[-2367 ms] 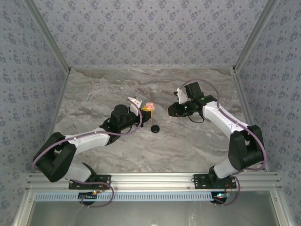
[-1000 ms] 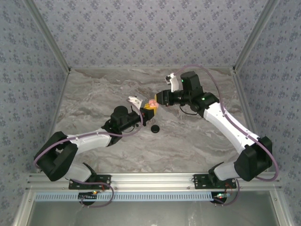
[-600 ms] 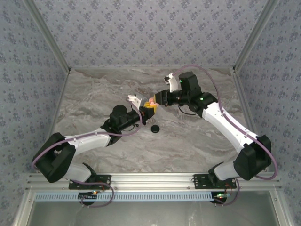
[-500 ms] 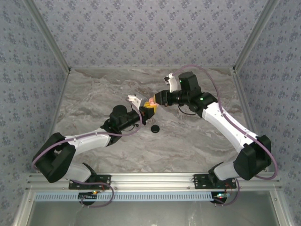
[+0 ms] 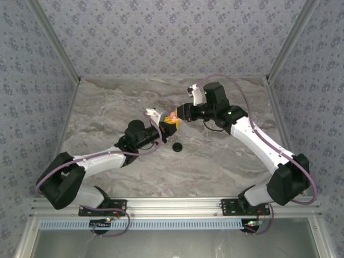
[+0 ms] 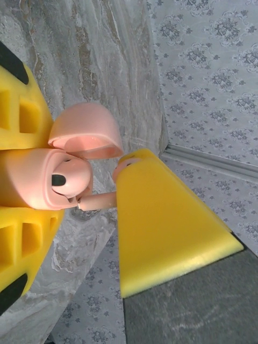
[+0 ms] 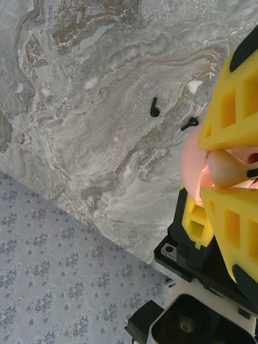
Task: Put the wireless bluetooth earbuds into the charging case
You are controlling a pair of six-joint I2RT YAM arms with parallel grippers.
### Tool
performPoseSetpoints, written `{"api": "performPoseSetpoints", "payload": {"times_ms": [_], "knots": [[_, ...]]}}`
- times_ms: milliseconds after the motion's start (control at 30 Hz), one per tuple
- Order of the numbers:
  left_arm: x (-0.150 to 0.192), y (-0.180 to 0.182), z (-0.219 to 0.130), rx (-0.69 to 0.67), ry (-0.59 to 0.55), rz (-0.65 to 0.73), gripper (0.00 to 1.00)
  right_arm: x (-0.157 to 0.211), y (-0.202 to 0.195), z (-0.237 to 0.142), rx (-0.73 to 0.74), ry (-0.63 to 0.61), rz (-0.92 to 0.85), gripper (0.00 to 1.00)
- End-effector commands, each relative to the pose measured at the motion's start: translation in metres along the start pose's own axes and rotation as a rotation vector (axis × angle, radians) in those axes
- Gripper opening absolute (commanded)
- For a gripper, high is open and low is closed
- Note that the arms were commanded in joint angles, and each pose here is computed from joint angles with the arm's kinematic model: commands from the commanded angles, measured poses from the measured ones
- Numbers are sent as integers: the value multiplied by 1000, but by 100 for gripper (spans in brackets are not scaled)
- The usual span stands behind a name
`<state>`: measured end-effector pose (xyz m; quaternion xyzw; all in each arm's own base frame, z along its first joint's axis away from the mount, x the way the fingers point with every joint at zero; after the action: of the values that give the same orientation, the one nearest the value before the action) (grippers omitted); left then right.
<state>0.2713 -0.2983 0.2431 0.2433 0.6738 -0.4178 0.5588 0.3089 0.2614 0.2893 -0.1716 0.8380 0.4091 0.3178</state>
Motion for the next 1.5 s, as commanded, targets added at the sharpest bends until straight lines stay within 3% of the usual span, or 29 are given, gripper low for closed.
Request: {"api": "performPoseSetpoints", "payload": {"times_ms": [0,1467], "knots": [[-32,-16,-1,50,-84,24,6,-13,10,-2,-14,-33,-13,25],[-38,-12,2,32,-131,-34,7,-19,10,-1,5,-102,-2,24]]}}
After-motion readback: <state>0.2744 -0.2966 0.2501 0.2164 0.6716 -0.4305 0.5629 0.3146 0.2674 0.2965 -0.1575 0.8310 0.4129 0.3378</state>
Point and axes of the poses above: each hand's point on the last joint's axis, 136 mm out from that joint toward the fingers, its own z axis out along the fingers, its own y axis along the line the jaws close on, x = y × z, the point moved 3 cm from there along -z, back along the fingers, and after that the axes turned 2 degrees about z, right-handed, at the moved point
